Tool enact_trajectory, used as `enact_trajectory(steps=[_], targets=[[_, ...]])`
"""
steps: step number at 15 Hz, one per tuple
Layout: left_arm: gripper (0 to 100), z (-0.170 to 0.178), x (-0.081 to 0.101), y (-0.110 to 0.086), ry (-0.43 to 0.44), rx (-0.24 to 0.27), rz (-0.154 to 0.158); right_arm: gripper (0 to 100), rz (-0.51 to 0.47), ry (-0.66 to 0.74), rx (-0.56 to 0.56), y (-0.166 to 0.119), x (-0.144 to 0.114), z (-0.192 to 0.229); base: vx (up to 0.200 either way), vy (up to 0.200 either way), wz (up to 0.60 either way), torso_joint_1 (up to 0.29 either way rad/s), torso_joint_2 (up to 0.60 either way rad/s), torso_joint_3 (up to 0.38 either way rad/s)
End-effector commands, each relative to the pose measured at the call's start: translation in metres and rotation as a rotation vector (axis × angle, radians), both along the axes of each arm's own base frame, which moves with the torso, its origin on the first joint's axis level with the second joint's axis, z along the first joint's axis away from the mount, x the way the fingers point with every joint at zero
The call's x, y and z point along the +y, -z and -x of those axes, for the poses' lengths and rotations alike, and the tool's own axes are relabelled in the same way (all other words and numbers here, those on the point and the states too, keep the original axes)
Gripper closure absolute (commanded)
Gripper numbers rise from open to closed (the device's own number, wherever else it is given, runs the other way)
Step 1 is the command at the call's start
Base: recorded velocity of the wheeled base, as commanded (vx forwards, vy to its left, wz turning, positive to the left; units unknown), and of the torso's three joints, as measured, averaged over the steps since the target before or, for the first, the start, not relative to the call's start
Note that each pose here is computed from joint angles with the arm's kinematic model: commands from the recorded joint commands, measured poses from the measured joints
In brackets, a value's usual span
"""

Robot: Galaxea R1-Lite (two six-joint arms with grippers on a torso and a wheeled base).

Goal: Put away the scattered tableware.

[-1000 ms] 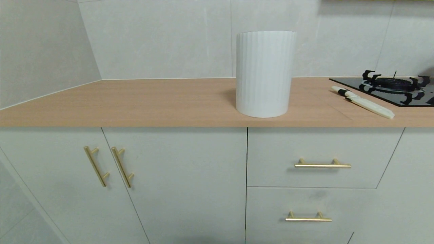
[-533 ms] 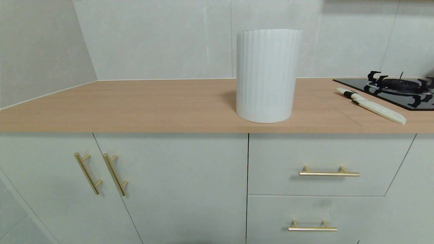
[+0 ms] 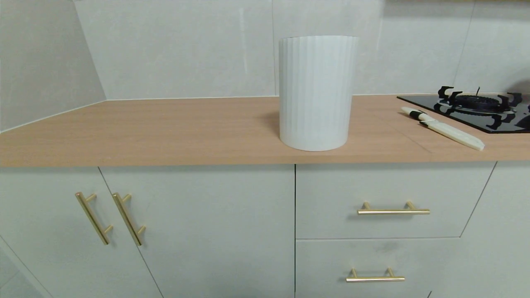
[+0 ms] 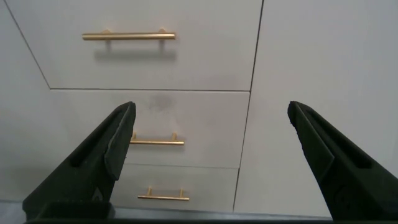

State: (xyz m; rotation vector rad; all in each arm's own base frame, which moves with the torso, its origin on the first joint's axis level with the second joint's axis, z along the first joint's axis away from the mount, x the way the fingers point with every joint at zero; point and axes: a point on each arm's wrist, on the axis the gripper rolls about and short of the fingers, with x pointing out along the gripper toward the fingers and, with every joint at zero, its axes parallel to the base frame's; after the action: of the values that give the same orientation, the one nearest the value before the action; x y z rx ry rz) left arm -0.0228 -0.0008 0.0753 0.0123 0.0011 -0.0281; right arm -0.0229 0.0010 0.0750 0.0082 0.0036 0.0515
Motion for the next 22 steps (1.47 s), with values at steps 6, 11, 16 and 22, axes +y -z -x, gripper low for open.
enact_trajectory(steps=[6, 11, 16, 22], targets=[[0, 0.0000, 0.0000, 0.0000, 0.000, 0.000, -0.003, 0, -0.001, -0.001, 0.001, 0.0000, 0.0000, -0.0001, 0.000, -0.133, 0.00, 0.002, 0.00, 0.002], [0, 0.0000, 0.0000, 0.0000, 0.000, 0.000, 0.000, 0, -0.001, -0.001, 0.001, 0.0000, 0.0000, -0.0001, 0.000, -0.120, 0.00, 0.001, 0.00, 0.000], [0, 0.0000, 0.0000, 0.0000, 0.000, 0.000, 0.000, 0, -0.001, -0.001, 0.001, 0.0000, 0.0000, -0.0001, 0.000, 0.000, 0.00, 0.000, 0.00, 0.000], [0, 0.0000, 0.0000, 0.0000, 0.000, 0.000, 0.002, 0, -0.001, -0.001, 0.001, 0.0000, 0.0000, -0.0001, 0.100, 0.000, 0.00, 0.000, 0.00, 0.003]])
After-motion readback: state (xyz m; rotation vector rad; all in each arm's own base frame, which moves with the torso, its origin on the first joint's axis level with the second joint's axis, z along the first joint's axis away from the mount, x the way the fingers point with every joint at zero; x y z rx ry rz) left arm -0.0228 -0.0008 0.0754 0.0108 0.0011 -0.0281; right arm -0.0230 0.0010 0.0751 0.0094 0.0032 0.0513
